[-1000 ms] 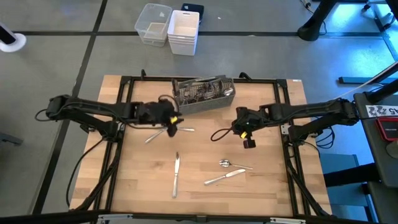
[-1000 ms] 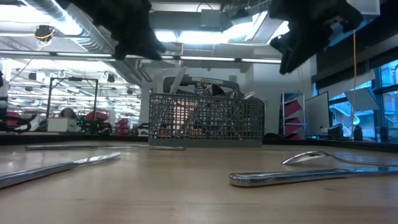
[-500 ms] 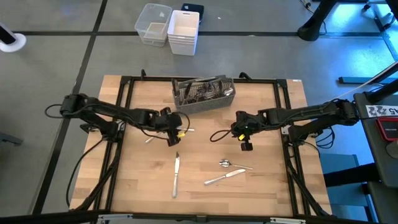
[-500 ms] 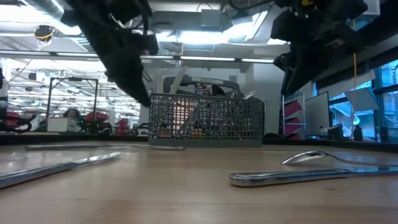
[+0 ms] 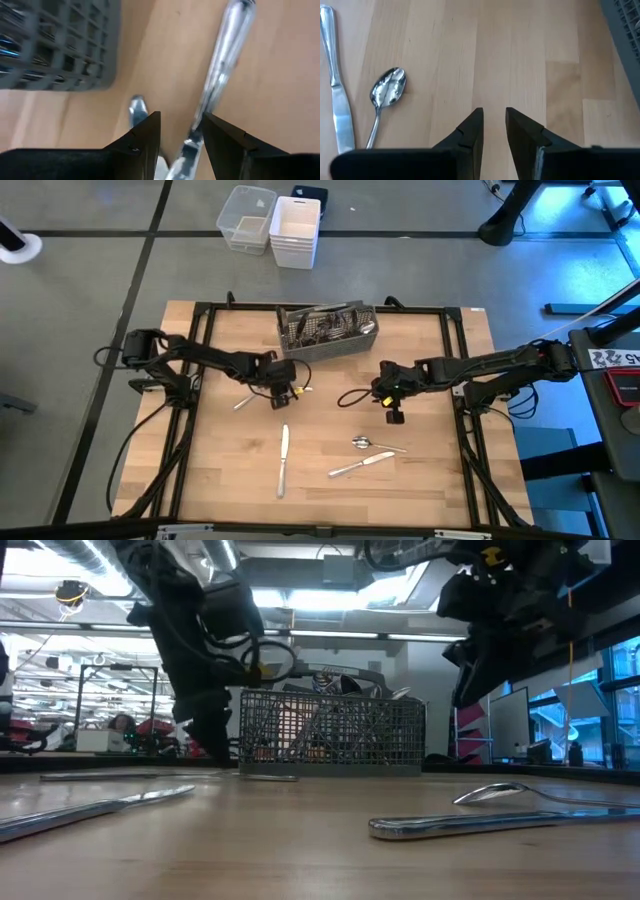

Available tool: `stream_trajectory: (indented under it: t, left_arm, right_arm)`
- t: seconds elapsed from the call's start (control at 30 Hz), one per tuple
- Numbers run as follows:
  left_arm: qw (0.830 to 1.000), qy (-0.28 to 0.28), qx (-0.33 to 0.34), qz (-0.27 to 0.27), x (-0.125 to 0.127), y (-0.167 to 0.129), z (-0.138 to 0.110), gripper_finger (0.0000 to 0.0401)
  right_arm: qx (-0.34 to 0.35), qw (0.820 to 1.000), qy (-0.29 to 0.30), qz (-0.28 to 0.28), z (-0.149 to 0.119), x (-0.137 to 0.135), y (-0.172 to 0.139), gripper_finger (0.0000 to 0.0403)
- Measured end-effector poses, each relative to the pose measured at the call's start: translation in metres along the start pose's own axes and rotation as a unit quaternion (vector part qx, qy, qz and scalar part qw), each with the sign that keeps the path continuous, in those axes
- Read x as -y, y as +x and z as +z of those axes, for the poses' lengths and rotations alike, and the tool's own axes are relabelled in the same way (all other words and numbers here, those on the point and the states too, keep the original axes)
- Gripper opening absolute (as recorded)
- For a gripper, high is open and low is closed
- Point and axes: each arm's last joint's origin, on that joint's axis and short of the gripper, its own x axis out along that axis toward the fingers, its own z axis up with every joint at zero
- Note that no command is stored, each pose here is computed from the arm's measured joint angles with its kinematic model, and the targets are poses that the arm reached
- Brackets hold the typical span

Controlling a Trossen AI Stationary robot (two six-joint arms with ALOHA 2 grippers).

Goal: Sort silverware
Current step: Put the silver table knife into the gray silverware organizer

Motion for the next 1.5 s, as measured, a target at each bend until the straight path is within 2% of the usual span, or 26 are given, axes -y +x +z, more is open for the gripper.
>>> stream_trajectory:
  t: [0.17, 0.47, 0.83, 1.07, 1.4, 1.5]
  left_arm:
    - [0.999, 0.004, -0.027, -0.027, -0.004, 0.001, -0.004, 0.0135]
    - [0.998, 0.007, -0.053, -0.036, -0.005, 0.001, -0.009, 0.0134]
    - [0.996, 0.012, -0.083, -0.033, -0.001, 0.017, -0.012, 0.0088]
    - [0.996, 0.023, -0.078, -0.031, 0.003, 0.015, -0.012, 0.0037]
    - [0.998, 0.007, -0.047, -0.044, 0.009, 0.0, -0.006, 0.0038]
    - [0.998, 0.003, -0.043, -0.047, 0.009, -0.002, -0.002, 0.0024]
  right_arm:
    - [-0.001, 1.0, 0.001, 0.0, 0.0, 0.0, 0.0, 0.0083]
    - [0.0, 1.0, 0.001, 0.0, 0.0, 0.0, 0.0, 0.0083]
    - [0.002, 1.0, 0.001, 0.0, 0.0, 0.0, 0.0, 0.0083]
    - [0.002, 1.0, 0.001, 0.0, 0.0, 0.0, 0.0, 0.0083]
    - [0.003, 1.0, -0.002, 0.0, 0.0, 0.0, 0.0, 0.0083]
    - [0.003, 1.0, -0.003, 0.0, 0.0, 0.0, 0.0, 0.0083]
